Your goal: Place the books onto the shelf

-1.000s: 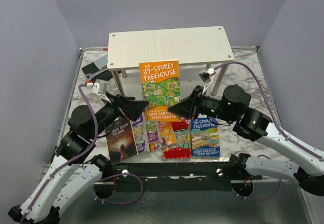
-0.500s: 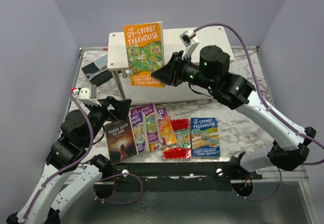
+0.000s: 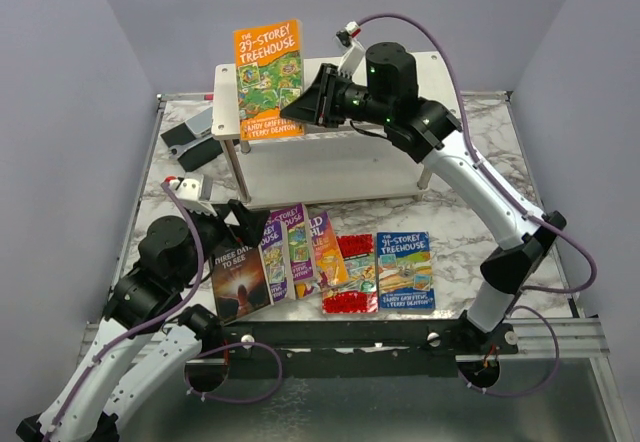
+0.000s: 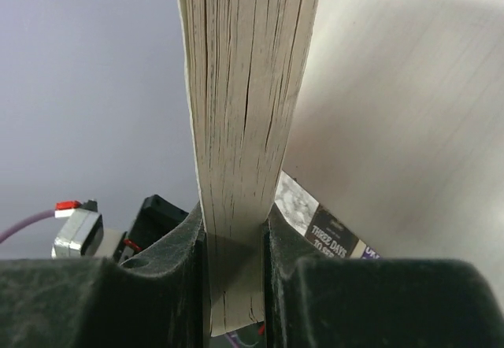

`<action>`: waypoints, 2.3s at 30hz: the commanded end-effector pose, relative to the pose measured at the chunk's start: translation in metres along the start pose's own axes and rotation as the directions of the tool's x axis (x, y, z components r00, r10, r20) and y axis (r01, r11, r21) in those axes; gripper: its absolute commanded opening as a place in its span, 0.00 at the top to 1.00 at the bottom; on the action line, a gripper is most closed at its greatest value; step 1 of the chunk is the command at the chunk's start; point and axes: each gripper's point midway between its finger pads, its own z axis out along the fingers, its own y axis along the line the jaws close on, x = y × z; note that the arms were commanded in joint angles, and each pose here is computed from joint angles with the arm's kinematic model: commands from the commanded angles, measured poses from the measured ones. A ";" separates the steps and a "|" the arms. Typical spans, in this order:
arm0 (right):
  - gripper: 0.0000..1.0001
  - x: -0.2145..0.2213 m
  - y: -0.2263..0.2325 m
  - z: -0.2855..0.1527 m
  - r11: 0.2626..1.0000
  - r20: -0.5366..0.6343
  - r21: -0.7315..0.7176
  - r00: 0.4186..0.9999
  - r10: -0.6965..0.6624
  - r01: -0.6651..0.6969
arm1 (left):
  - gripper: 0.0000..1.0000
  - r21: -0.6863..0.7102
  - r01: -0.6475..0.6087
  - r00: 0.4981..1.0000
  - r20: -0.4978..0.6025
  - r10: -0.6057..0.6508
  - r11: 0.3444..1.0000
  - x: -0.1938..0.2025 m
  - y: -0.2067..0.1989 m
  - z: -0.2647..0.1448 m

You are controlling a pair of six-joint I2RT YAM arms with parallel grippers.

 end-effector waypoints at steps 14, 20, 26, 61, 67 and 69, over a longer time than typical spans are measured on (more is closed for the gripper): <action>0.90 -0.027 0.001 0.021 0.962 -0.050 -0.137 0.971 0.232 -0.237 | 0.01 0.074 -0.010 1.000 -0.006 0.011 0.997 0.007 -0.011 0.004; 0.77 -0.023 -0.012 0.026 0.968 -0.046 -0.090 0.972 0.232 -0.236 | 0.01 0.073 -0.009 1.000 0.002 0.009 0.997 0.006 -0.010 0.003; 0.63 -0.019 -0.024 0.033 0.973 -0.058 -0.044 0.973 0.225 -0.228 | 0.01 0.075 -0.006 1.000 0.008 0.005 0.997 0.005 -0.010 0.001; 0.34 -0.036 -0.068 -0.050 0.935 0.102 0.341 0.986 -0.134 0.092 | 0.18 -0.133 0.018 0.995 0.098 -0.005 0.991 -0.073 -0.004 0.027; 0.50 -0.032 -0.064 -0.060 0.937 0.095 0.329 0.984 -0.153 0.114 | 0.48 -0.130 0.024 0.997 0.073 -0.015 0.991 -0.079 -0.011 0.042; 0.60 -0.030 -0.064 -0.059 0.938 0.087 0.326 0.984 -0.154 0.118 | 0.58 -0.135 0.025 0.997 0.069 -0.016 0.990 -0.080 -0.012 0.045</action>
